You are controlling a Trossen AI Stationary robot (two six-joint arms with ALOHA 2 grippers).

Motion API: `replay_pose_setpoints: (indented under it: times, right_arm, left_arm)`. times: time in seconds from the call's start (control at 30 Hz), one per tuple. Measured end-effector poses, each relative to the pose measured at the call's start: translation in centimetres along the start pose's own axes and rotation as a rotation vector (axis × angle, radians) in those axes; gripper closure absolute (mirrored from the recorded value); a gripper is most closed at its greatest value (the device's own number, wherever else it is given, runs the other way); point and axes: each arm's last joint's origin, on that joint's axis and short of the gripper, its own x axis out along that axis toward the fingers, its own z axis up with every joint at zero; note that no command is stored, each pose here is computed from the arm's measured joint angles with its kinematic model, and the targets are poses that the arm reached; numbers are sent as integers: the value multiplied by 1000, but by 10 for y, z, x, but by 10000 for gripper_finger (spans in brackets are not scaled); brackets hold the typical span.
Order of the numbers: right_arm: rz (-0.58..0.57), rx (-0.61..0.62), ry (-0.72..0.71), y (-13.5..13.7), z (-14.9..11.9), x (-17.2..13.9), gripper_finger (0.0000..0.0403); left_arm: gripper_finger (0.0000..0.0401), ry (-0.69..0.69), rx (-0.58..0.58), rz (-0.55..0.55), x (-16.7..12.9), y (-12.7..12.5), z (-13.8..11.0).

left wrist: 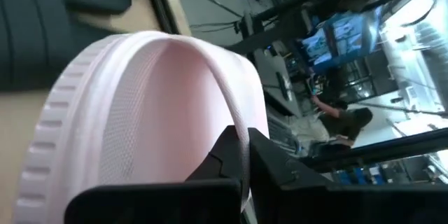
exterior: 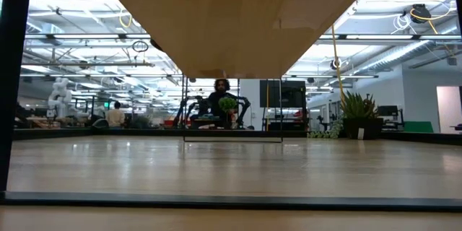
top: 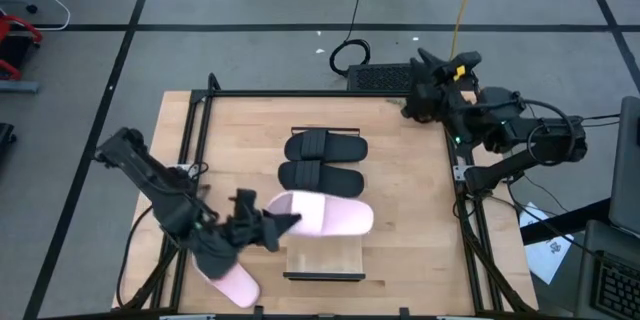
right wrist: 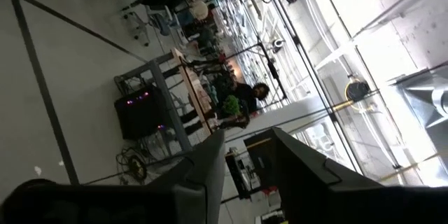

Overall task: Pick and place slides into the shelf
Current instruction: Put the right pink slide on the shelf

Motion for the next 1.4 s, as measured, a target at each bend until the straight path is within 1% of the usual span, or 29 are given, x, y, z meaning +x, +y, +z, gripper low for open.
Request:
replay_pose_setpoints:
  times: [0.1, 0.27, 0.5, 0.7, 0.83, 1.03, 1.17, 1.4]
  right_arm:
    - [-8, 3, 19, -1, -2, 3, 296]
    - [-16, 47, 33, -1, -3, 6, 296]
    - [-19, 76, 39, -1, -4, 7, 296]
    - [-19, 76, 38, -1, -4, 7, 296]
    - [-19, 76, 38, -1, -4, 7, 296]
    - [-19, 74, 38, -1, -4, 7, 296]
    - [-19, 74, 38, -1, -4, 7, 296]
    - [-18, 63, 37, -1, -4, 7, 296]
  left_arm:
    - [401, -7, -26, 10, 13, 4, -15]
    - [401, -16, -77, 32, 25, 11, -27]
    - [401, -10, -107, 75, 41, 20, -37]
    - [401, 23, -106, 151, 50, 34, -47]
    - [401, 11, -93, 208, 56, 44, -50]
    - [401, -3, -72, 248, 63, 52, -54]
    - [401, -23, -55, 304, 62, 60, -53]
    - [401, -67, -32, 356, 59, 68, -49]
